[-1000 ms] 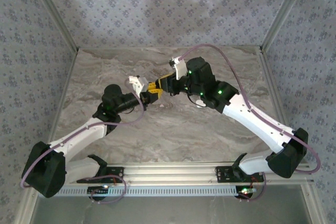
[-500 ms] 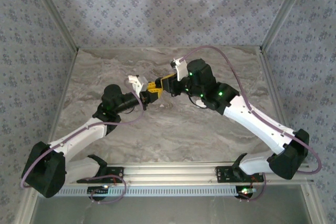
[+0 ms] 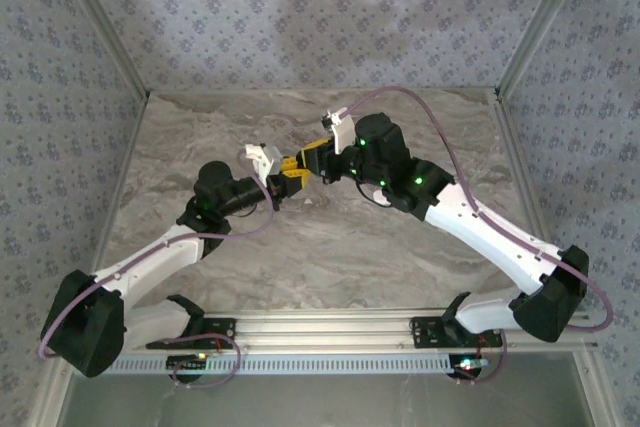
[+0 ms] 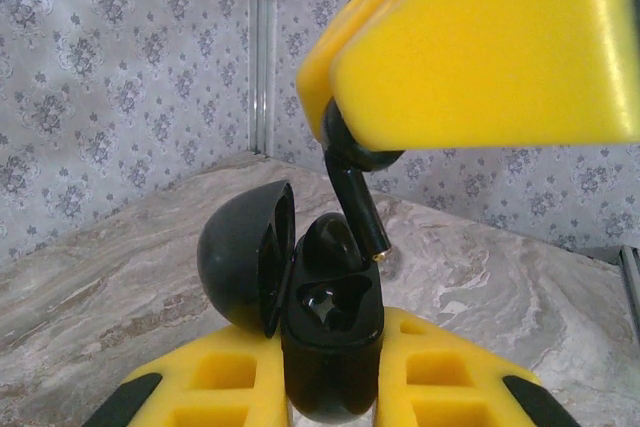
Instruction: Insert the wireless bluetooth earbuds into the charging case
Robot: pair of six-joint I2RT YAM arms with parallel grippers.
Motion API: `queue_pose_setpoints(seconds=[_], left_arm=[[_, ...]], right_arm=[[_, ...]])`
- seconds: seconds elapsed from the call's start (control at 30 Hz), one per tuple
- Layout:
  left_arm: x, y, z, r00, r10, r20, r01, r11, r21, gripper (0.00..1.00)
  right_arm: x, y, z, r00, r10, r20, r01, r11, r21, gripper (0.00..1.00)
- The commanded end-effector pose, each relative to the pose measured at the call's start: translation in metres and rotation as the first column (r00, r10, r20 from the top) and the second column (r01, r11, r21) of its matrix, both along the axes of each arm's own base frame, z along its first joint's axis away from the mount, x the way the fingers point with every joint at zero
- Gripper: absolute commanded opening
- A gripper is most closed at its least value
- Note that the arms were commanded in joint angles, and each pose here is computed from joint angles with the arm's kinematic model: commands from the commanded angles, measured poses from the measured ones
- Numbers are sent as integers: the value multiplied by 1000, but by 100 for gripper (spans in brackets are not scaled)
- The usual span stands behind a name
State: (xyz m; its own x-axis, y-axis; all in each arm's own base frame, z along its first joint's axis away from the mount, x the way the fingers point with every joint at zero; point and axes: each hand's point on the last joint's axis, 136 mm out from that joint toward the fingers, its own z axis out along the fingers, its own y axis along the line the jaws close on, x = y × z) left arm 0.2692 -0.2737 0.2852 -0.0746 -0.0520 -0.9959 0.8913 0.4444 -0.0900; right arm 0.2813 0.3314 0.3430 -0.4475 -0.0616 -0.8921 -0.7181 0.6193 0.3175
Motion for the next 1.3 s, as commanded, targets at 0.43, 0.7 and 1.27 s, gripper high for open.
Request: queue_pose_setpoints(seconds=[0.43,0.7,1.27], left_arm=[[-5,3,49,995,13,100,-5,997,-76,15],[-4,3,51,995,20,101,-13,997,-75,15],[-6,4,50,994,17,112,-11,998,-54,15]], right_arm=[[2,-4,-15,999,-22,37,26,996,-90,18],[-4,-4,-21,998,-20,58,29,987,-156,18],[-5,3,-27,998,-6,55,18,976,-218,17]])
